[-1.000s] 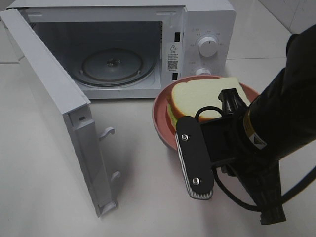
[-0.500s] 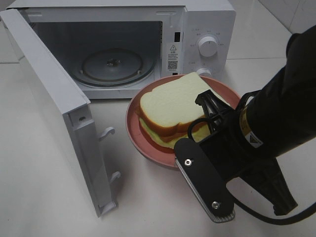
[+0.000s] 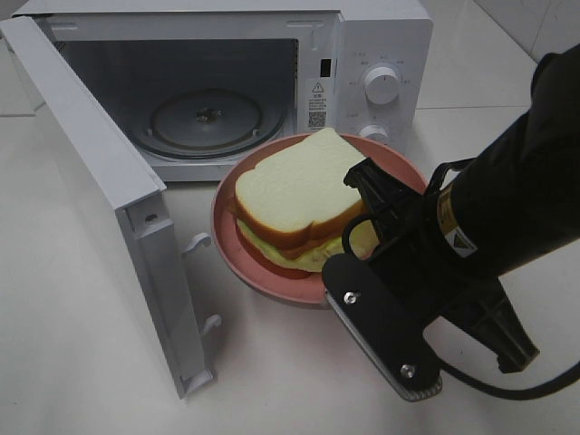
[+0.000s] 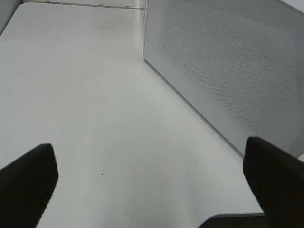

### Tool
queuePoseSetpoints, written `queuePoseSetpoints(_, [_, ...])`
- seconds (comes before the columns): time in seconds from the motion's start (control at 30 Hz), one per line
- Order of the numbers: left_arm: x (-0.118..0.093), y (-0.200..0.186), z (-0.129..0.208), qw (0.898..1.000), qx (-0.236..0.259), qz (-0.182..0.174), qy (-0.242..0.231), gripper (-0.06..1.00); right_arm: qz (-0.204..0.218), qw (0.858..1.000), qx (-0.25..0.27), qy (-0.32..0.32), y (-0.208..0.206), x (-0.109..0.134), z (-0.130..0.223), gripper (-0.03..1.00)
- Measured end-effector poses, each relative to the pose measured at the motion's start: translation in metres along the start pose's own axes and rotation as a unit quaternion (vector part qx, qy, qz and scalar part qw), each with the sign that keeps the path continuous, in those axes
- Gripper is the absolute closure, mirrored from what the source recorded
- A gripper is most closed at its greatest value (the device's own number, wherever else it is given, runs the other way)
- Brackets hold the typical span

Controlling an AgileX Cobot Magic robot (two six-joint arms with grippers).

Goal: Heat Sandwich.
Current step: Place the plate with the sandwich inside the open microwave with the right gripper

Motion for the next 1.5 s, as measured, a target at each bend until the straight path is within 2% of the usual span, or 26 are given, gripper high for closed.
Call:
queuePoseSetpoints(0.53, [0.000,0.000,0.000,1.000,0.000,0.000,0.000,-0.05,0.002,0.997,-0.056,-0.048,0.007,-0.006,0.017,0.92])
queuePoseSetpoints(0.7, [0.000,0.000,0.000,1.000,0.000,0.000,0.000,-0.05,0.024,0.995,-0.080,-0.061,0.006,-0.013,0.013,0.92])
queuePoseSetpoints(1.07, [0.000,0.000,0.000,1.000,0.000,0.000,0.000,-0.05,0.019,0.994,-0.083,-0.066,0.018,-0.015,0.011,0.92])
queuePoseSetpoints(1.5, [0.000,0.000,0.000,1.000,0.000,0.000,0.000,-0.05,0.035,0.991,-0.098,-0.084,0.034,-0.052,0.002,0.92])
Point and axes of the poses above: a point on each arm's last joint axis where the gripper is mounted, y pointing out along that axis toward the gripper, x along the wrist's bending axis when the last joint is at zero, z = x × y, the point moved 8 cm from there along y, pointing out along that axis toward the gripper, and after that the axes turned 2 degrees about y, right-handed, at the moved point
